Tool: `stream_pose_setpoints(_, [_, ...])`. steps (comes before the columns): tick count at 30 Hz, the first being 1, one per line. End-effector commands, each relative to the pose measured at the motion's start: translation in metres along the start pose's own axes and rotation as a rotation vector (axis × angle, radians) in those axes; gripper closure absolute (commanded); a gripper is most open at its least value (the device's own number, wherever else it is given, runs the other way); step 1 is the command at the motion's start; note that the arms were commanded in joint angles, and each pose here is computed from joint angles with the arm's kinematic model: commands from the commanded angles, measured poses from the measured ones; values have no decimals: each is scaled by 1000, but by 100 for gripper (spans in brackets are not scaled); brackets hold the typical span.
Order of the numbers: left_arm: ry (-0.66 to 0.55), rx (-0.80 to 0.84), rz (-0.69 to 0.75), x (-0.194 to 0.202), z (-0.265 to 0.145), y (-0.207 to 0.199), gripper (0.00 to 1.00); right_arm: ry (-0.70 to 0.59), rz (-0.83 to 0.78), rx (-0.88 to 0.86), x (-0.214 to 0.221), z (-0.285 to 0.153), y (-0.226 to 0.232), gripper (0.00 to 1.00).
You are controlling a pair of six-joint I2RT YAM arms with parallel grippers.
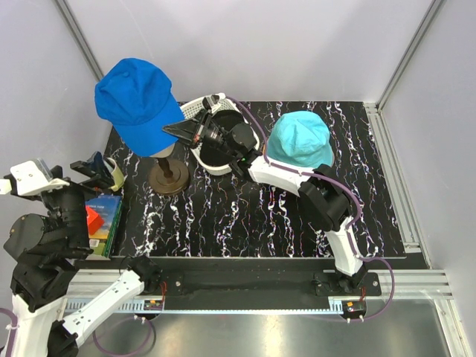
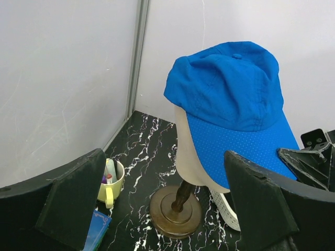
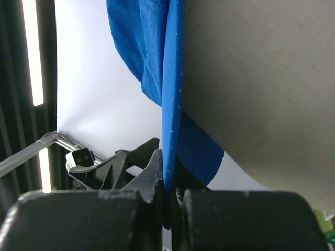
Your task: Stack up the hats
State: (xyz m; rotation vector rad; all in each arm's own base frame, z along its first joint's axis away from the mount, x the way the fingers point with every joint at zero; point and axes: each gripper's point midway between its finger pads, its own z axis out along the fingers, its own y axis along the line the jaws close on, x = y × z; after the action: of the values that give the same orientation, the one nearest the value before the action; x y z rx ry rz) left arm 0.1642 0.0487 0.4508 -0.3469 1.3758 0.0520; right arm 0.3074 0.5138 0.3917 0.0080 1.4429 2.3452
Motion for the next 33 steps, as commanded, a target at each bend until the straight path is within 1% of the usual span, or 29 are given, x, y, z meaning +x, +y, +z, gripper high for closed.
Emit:
stream_pose_setpoints(1, [-14, 27, -22, -6, 3, -8, 1, -44, 15, 7, -9, -1, 3, 100])
stream_pose_setpoints(7, [-4, 39, -11, -4, 5, -14, 1, -84, 84, 59, -12, -11, -31, 100])
stream_pose_setpoints(12, [0, 32, -4, -2, 7, -14, 1, -105, 94, 107, -9, -24, -44, 100])
stream_pose_setpoints(21, [11, 40, 4, 2, 9, -19, 1, -117, 146, 209, -2, -43, -91, 100])
stream_pose_setpoints(25, [11, 38, 4, 2, 9, -18, 1, -117, 139, 212, -2, -44, -95, 100])
stream_pose_setpoints(27, [15, 38, 9, 4, 10, -19, 1, -108, 101, 201, -1, -43, -89, 100])
stream_pose_setpoints(28, [16, 36, 10, 4, 10, -19, 1, -108, 84, 199, -2, -42, -86, 96])
stream_pose_setpoints(30, [21, 36, 16, 6, 11, -21, 1, -100, 18, 194, -2, -41, -75, 79])
stream_pose_setpoints(31, [22, 38, 15, 7, 11, -21, 1, -105, -2, 205, -2, -43, -76, 57])
stream_pose_setpoints(32, [25, 42, 20, 8, 12, -23, 1, -107, -55, 194, -4, -43, -66, 48])
stream_pose_setpoints(33, [26, 45, 20, 8, 13, -24, 1, -111, -72, 197, -4, -44, -64, 40])
